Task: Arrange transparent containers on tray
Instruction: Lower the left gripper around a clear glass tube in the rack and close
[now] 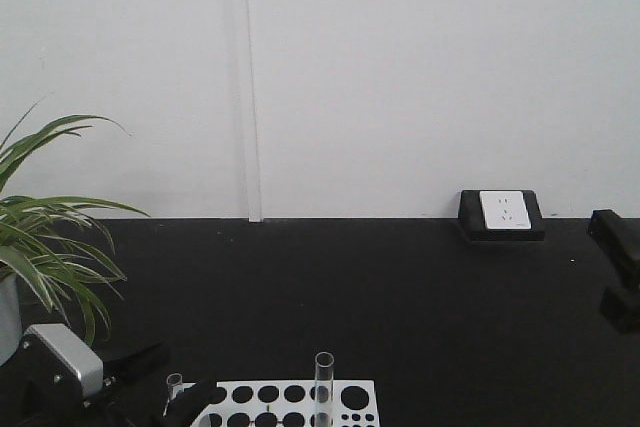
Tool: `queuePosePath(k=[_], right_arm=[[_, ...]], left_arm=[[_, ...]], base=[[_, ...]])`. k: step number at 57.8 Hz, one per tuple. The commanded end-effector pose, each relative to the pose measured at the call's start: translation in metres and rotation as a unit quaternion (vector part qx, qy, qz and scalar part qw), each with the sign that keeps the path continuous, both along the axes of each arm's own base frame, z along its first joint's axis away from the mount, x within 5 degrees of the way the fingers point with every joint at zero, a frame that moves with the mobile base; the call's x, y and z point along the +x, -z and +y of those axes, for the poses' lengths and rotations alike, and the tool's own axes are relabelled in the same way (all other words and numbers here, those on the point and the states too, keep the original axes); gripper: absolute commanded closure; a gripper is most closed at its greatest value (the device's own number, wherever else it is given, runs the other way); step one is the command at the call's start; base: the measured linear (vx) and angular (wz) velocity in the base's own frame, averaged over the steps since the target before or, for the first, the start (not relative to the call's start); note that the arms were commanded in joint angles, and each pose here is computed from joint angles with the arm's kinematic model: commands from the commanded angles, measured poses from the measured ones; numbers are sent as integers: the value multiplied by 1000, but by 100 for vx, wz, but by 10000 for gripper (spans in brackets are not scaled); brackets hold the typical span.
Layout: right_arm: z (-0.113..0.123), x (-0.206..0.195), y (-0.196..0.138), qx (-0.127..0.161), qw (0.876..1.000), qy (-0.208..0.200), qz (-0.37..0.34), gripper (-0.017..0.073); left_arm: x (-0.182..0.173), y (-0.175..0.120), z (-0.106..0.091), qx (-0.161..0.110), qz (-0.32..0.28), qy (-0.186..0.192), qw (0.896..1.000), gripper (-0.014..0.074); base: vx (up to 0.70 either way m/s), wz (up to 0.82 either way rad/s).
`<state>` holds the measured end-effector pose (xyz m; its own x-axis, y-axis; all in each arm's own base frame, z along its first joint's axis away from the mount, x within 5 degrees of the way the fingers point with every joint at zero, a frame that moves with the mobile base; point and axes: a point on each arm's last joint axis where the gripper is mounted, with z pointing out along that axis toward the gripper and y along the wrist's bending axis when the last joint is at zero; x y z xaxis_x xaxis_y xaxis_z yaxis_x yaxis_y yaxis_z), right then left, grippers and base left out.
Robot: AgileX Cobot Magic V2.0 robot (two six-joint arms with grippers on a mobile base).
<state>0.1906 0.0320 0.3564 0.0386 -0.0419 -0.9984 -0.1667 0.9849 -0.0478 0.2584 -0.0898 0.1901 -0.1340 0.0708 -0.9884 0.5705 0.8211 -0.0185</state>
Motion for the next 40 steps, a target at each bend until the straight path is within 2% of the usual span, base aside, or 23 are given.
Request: queuePosePath(k=[1, 12, 20, 30, 40], right_arm=[[-1, -2, -21, 3, 998, 0, -63, 83], [0, -2, -21, 2, 998, 0, -62, 83], [0, -1, -20, 2, 998, 0, -60, 83], [0, -1, -19, 1, 999, 0, -54, 83], [0, 0, -17, -1, 999, 0, -44, 83]], left_arm=[[8, -12, -2, -43, -41, -9, 998, 36], [12, 1, -5, -60, -41, 3, 997, 50], [14, 6, -5, -60, -38, 4, 997, 107], [16, 7, -3, -51, -44, -10, 998, 243], [18, 7, 0, -61, -42, -36, 997, 440]], base=[[0, 0], [0, 0], [0, 0], [0, 0], [0, 0]])
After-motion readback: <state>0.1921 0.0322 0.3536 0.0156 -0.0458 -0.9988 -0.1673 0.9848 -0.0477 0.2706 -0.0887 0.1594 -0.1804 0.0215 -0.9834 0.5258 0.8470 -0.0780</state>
